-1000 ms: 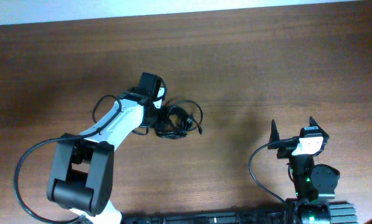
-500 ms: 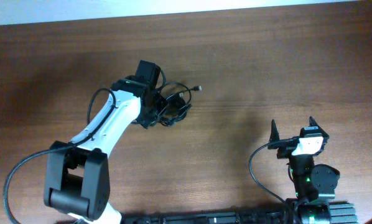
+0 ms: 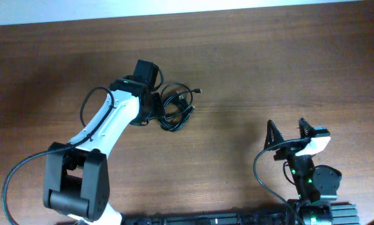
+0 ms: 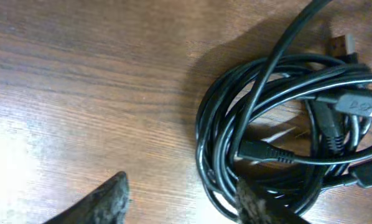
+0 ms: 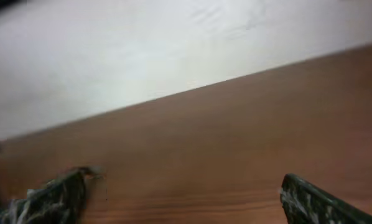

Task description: Untangle cables

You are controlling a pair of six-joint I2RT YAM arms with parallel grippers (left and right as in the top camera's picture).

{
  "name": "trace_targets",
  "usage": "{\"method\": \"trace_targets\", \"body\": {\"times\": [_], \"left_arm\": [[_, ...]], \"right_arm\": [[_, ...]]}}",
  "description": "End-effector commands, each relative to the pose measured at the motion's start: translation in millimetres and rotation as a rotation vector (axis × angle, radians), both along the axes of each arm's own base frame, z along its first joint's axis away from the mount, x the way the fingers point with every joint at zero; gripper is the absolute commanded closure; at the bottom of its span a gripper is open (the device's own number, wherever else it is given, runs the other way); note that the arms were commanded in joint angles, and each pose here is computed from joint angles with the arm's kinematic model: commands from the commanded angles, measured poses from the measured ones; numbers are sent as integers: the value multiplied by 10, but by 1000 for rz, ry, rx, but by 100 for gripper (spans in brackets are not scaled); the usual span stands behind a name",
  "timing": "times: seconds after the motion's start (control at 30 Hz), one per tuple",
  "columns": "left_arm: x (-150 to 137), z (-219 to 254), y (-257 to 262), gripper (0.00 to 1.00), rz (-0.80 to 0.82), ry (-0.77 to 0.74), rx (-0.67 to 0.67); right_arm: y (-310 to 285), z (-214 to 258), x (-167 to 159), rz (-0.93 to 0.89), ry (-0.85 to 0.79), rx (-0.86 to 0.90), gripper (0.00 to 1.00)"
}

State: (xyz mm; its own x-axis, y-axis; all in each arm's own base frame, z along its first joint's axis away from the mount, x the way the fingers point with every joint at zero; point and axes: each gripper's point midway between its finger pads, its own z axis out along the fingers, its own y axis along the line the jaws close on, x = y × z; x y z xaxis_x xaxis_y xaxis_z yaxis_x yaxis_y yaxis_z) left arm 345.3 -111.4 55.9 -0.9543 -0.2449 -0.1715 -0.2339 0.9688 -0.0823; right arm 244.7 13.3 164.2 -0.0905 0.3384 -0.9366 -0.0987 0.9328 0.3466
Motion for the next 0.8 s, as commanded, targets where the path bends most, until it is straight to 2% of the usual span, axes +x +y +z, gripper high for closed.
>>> {"method": "trace_targets", "body": {"times": [0.0,0.13,0.23,0.37,0.47,0.7,0.77], "left_arm": [[-17,-48,-57,44,-44,6,-30],[-62,-303,-98,52,-58,65,-11],[-130,-493,-126,67,-65,123,-10],[-223,-709,-220,73,-82,189,-28],[-151,-720,-270,100,-90,158,-39],[138,-272,-334,100,-118,76,-77],[296,184,-398,100,-257,-43,-81]], "right_arm": [[168,-38,-25,91,42,195,1],[183,-130,-11,97,85,202,1],[270,-242,-16,145,142,216,1],[568,-365,-118,316,246,315,1],[680,-375,-175,385,277,356,1],[597,-46,-84,353,207,229,2],[520,-12,3,301,344,219,1]]}}
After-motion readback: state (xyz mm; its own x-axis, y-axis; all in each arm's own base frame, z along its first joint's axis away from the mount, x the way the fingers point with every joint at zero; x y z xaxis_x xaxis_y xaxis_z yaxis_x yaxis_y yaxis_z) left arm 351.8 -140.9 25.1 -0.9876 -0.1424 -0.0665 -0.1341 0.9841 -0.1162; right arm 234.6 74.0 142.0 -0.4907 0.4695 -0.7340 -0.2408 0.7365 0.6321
